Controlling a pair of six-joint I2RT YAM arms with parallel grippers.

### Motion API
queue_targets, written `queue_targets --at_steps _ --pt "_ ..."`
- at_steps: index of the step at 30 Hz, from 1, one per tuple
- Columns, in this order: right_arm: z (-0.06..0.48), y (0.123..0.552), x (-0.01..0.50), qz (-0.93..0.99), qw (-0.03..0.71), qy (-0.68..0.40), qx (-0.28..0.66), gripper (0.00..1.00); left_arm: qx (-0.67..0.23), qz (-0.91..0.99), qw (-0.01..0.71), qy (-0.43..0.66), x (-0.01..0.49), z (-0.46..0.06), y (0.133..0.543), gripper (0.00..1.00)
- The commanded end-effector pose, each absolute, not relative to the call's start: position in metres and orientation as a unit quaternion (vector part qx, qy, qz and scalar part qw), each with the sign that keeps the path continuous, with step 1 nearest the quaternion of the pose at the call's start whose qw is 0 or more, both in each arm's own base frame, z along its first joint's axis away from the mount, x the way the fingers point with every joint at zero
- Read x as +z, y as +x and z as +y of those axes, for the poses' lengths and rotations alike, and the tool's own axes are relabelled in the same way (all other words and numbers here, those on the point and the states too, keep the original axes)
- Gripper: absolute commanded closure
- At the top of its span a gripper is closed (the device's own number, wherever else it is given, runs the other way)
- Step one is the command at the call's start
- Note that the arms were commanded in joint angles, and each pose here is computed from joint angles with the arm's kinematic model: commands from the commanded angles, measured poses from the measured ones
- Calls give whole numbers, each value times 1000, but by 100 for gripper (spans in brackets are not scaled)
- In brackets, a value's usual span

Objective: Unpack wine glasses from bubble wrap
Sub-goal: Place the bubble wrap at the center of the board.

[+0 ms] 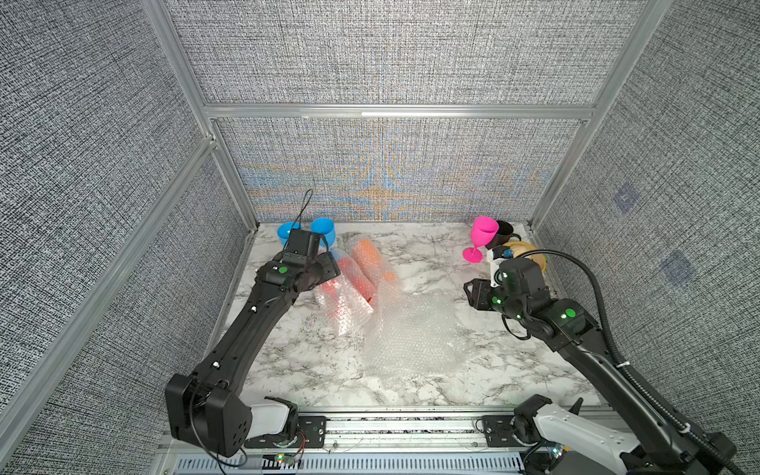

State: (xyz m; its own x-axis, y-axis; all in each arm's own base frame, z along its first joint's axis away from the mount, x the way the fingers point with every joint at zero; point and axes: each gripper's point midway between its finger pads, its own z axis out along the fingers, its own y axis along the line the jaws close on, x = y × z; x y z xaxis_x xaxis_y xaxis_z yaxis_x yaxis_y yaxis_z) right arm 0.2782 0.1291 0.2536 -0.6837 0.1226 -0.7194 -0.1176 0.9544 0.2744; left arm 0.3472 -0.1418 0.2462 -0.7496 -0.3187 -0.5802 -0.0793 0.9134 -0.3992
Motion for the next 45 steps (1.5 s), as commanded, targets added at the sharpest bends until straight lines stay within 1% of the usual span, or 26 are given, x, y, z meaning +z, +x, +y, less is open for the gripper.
queue_targets --at_steps 1,5,8,13,17,19,21,25,28,29,31,33,34,35,36,38,40,41,43,45 --pt "142 273 249 904 386 -20 184 46 -252 913 319 -25 255 -195 333 36" --pt "149 266 230 909 362 -22 204 47 -393 865 297 93 261 -281 315 36" --pt "154 260 215 913 339 -19 225 47 -498 806 289 134 263 -328 304 39" --pt "180 244 211 890 310 -47 330 50 -603 737 259 161 262 -377 296 46" --pt "194 231 228 855 300 -71 417 52 -640 716 239 140 247 -390 301 51" --pt "199 225 233 844 299 -89 436 53 -641 721 229 129 234 -393 304 52" --pt "200 224 228 846 292 -98 435 52 -636 729 219 128 220 -399 304 53" --pt "204 229 203 859 263 -106 426 53 -620 749 205 114 193 -405 305 54" --pt "198 236 178 882 244 -100 389 57 -611 759 198 108 178 -404 304 55" --pt "196 238 173 885 246 -98 382 60 -607 763 195 106 173 -403 304 55" --pt "196 243 169 885 255 -96 378 70 -600 770 188 104 163 -403 302 55" --pt "197 248 165 885 257 -93 377 84 -588 782 177 105 151 -402 300 56" --pt "199 250 162 885 254 -93 379 89 -583 787 174 104 147 -401 299 56" --pt "200 252 157 886 250 -92 379 97 -576 793 169 104 140 -401 298 56" --pt "201 254 152 889 244 -89 377 100 -573 796 165 104 136 -400 297 56" --pt "203 257 139 893 232 -85 377 100 -566 803 158 101 129 -399 296 56" --pt "201 260 129 899 228 -76 367 100 -552 814 151 99 120 -397 296 51" --pt "199 261 124 901 229 -71 362 100 -535 827 148 95 114 -393 296 47" --pt "196 262 117 905 229 -61 353 100 -490 853 150 99 106 -381 294 38" --pt "197 260 108 906 221 -54 356 100 -432 881 162 104 106 -365 296 31"
